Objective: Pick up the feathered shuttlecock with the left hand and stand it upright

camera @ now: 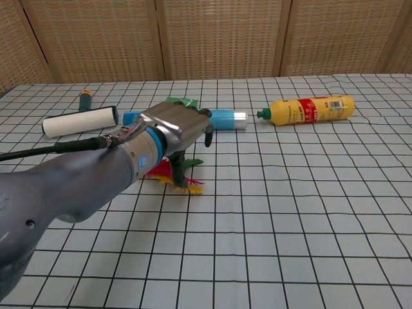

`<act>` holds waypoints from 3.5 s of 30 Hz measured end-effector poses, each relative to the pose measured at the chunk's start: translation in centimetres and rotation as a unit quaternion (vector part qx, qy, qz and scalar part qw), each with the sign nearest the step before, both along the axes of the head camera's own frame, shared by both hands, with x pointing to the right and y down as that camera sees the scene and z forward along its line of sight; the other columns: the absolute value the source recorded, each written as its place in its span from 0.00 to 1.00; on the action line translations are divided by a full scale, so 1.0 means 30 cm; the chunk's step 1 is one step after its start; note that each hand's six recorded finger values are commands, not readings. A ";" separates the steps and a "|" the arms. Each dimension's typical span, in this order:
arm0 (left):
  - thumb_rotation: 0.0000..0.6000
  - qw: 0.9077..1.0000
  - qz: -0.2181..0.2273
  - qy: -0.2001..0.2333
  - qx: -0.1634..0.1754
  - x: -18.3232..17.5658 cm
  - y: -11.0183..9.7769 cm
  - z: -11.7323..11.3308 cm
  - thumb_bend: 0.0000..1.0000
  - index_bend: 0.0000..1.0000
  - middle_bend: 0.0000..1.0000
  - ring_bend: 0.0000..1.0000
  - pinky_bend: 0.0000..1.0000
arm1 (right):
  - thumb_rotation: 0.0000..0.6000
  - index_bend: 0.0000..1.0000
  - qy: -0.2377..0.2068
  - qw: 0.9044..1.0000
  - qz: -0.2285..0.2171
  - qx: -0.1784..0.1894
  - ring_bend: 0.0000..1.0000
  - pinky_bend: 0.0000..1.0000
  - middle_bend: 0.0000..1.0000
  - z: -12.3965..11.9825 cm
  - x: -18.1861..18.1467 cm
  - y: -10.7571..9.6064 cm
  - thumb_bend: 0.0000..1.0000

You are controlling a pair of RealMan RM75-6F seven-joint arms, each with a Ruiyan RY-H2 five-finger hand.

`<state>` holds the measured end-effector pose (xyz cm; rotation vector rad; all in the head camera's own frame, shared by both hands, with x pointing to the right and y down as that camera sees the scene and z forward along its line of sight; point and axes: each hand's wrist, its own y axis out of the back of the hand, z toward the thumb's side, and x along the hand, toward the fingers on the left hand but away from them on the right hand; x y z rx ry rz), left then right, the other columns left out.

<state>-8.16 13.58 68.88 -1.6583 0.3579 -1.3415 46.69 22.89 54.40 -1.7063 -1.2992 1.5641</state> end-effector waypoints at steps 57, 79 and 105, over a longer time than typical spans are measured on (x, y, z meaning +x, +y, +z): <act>1.00 1.000 0.017 -0.015 0.009 -0.015 0.057 0.097 0.49 0.57 0.00 0.00 0.00 | 1.00 0.03 -0.006 1.000 -0.007 0.005 0.00 0.00 0.00 -0.007 -0.014 0.002 0.07; 1.00 1.000 0.010 -0.010 0.021 -0.050 0.024 0.070 0.52 0.61 0.00 0.00 0.00 | 1.00 0.03 -0.006 1.000 -0.009 0.005 0.00 0.00 0.00 -0.008 -0.017 0.004 0.07; 1.00 0.993 -0.053 0.028 0.099 -0.343 -0.177 -0.199 0.52 0.64 0.00 0.00 0.00 | 1.00 0.03 -0.002 1.000 -0.022 0.014 0.00 0.00 0.00 -0.025 -0.045 0.007 0.07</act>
